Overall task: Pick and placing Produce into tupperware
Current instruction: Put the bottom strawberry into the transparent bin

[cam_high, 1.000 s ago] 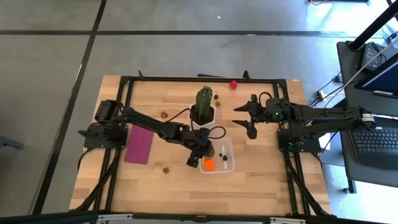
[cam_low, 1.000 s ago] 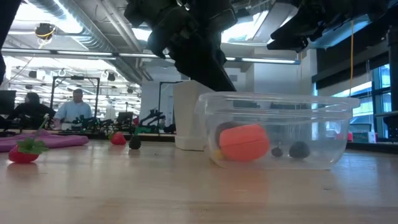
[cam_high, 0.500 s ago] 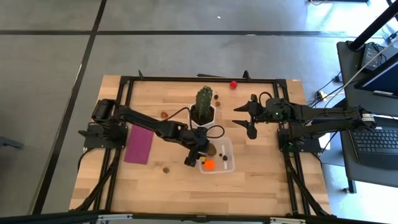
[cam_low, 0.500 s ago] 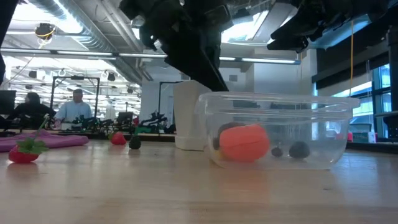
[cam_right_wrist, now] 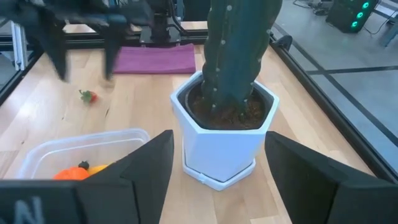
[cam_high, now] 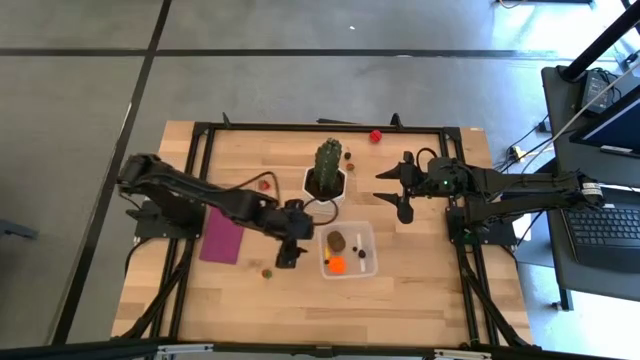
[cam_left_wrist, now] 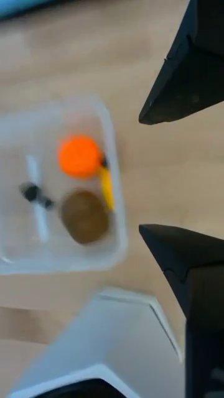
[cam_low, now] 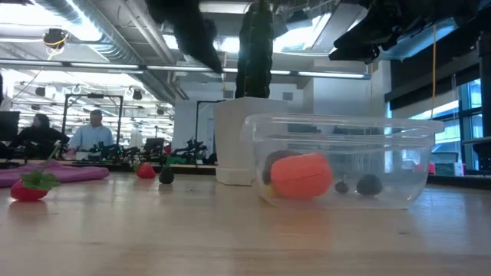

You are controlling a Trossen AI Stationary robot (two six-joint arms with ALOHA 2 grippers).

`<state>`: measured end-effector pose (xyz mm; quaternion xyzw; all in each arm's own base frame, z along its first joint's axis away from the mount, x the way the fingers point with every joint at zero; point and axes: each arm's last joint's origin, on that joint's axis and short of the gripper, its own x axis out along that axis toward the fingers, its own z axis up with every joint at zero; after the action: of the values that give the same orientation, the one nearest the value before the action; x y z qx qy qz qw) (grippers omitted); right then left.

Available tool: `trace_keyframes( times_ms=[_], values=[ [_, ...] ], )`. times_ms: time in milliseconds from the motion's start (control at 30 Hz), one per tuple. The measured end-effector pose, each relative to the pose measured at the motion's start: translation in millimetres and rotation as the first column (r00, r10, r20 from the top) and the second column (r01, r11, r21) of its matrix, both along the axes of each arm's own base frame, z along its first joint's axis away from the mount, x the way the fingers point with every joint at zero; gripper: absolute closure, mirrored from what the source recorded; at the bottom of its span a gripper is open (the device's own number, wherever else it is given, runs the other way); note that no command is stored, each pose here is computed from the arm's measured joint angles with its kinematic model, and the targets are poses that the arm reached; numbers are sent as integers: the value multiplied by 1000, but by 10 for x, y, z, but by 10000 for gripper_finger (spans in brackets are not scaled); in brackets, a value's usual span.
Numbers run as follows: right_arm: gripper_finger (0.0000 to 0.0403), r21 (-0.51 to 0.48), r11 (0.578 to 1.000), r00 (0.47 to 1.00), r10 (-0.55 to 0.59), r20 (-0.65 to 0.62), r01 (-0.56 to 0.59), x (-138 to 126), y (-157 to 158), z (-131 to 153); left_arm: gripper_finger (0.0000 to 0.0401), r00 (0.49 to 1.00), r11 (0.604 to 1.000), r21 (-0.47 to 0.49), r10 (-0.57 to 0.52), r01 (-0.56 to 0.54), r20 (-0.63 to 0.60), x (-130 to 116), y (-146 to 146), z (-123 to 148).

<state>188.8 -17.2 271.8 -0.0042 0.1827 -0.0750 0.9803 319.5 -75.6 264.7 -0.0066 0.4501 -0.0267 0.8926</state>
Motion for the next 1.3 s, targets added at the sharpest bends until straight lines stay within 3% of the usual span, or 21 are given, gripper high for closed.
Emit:
trace_keyframes(
  times_ms=[133, 233, 367, 533, 767, 1133, 1300],
  values=[
    [150, 28, 1000, 1000, -11, 5, 10, 0, 0, 1, 136, 990, 996, -94, 23, -10, 139, -277, -154, 231],
    [150, 50, 999, 1000, -20, 18, 19, 4, 0, 9, 133, 975, 991, -104, 106, -87, 197, -569, -258, 246],
    [150, 76, 997, 999, -30, 34, 28, 8, -1, 20, 135, 940, 977, -160, 180, -138, 289, -915, -399, 119],
    [150, 101, 994, 996, -41, 81, 33, 22, -2, 60, 137, 907, 949, -309, 180, -58, 382, -1128, -601, -115],
    [150, 149, 988, 992, -60, 111, 43, 29, -2, 84, 132, 917, 905, -425, 196, -33, 347, -1268, -772, -373],
    [150, 150, 988, 992, -61, 112, 44, 29, -2, 84, 139, 924, 911, -410, 193, -44, 329, -1264, -754, -422],
    [150, 159, 986, 992, -64, 112, 46, 29, -2, 84, 140, 955, 942, -329, 153, -64, 255, -1338, -743, -521]
  ],
)
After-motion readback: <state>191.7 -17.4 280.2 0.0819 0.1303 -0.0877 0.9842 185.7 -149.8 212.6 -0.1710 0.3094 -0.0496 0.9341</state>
